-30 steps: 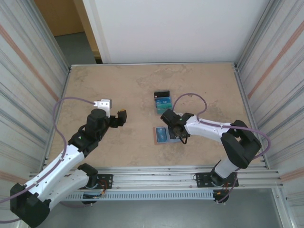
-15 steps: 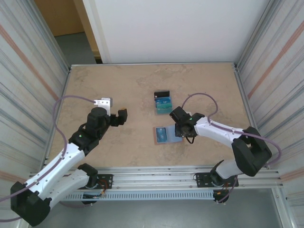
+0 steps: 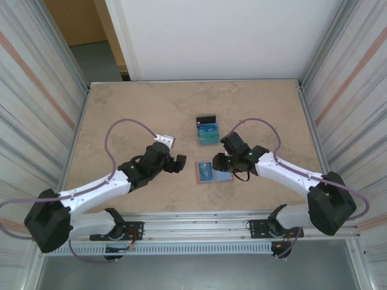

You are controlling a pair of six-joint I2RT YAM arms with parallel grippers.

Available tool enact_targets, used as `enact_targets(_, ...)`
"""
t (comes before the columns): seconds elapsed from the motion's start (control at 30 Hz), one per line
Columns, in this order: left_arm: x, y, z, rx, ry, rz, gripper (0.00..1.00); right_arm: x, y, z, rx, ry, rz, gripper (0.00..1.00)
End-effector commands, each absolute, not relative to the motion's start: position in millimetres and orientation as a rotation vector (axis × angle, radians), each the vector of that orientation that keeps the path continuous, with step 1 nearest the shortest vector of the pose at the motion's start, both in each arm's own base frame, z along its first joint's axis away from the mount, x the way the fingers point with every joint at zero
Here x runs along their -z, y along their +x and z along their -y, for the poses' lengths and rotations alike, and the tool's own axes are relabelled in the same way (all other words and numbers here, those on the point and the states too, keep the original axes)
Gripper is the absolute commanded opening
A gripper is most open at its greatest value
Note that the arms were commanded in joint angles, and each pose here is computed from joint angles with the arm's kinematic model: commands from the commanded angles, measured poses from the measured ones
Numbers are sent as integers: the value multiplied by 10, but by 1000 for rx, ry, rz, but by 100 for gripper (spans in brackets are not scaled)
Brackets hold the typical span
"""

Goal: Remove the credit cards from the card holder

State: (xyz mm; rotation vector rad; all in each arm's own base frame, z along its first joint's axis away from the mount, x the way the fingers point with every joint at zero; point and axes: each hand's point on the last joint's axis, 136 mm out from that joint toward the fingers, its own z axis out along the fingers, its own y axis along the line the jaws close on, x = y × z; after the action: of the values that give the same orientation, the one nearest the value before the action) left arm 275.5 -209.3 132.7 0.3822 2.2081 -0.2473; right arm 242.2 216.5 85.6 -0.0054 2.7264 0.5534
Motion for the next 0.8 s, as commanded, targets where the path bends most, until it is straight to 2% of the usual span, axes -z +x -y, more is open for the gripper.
enact_targets(0.0, -1401, 2871, 2187, 266, 274, -2183, 99, -772, 2402, -2323, -637, -13, -2773, 40)
enact_targets(0.23, -1184, 2846, 2270, 232, 265, -2230, 99, -597, 2396, -2472, -642, -36, -2849, 40)
enact_targets(0.4, -1056, 2846, 2286, 208, 278, -2258, 99, -562, 2428, -2566, -642, -72, -2852, 35)
enact_targets(0.77, -922, 2852, 2440, 173, 358, -2279, 99, -385, 2459, -2539, -577, -57, -2908, 33)
